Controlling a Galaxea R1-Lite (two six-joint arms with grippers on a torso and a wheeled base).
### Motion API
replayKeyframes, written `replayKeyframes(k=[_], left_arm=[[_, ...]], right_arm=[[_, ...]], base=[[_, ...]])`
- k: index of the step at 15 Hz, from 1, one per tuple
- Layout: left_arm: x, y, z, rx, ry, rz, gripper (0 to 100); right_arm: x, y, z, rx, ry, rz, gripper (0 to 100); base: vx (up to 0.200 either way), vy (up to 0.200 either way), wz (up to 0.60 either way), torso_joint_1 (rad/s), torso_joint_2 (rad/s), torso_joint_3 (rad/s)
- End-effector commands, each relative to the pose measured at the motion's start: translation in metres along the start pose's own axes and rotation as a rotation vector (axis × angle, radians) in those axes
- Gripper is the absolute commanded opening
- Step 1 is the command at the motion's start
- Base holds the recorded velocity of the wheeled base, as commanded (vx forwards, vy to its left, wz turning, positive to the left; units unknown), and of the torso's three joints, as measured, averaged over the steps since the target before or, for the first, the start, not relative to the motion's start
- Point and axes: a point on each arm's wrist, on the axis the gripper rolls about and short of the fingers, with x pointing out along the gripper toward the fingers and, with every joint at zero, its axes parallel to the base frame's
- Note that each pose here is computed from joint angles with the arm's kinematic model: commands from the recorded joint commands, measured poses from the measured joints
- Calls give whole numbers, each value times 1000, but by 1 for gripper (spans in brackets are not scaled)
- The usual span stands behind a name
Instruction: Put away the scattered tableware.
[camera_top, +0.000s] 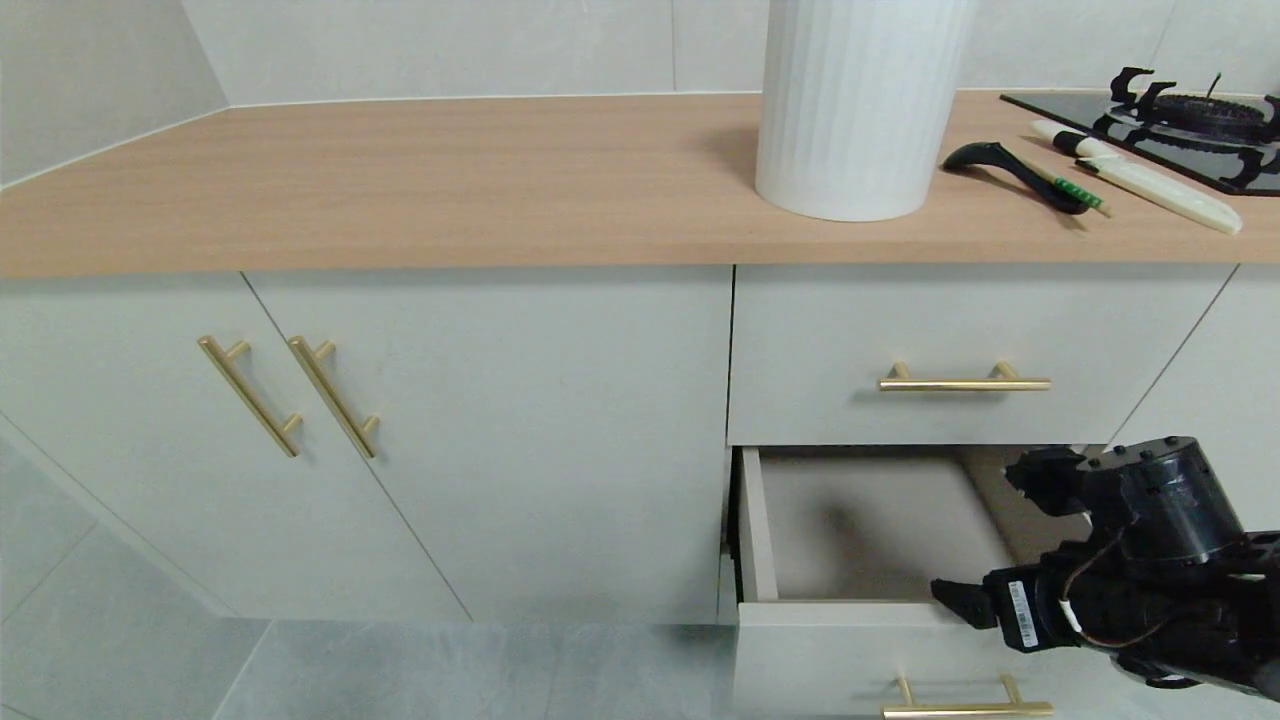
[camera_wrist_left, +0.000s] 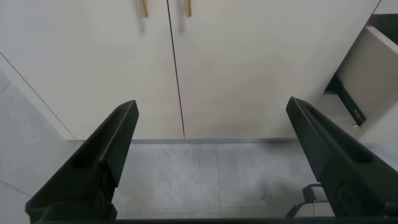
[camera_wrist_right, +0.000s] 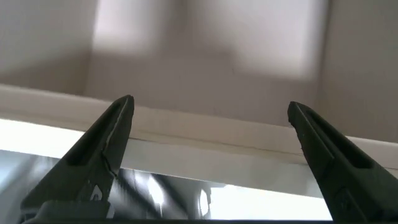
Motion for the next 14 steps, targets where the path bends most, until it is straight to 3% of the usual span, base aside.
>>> replayKeyframes(k=[1,7,14], left_arm=[[0,0,0,0,2,0,100],[0,0,0,0,2,0,100],[0,0,0,0,0,0,100]], right_arm=[[-19,-1,11,12,-58,28,100],[-18,2,-2,-71,51,26,100],[-27,6,-26,-247,270,31,100]], base=[[0,0,0,0,0,0],[0,0,0,0,0,0],[0,0,0,0,0,0]])
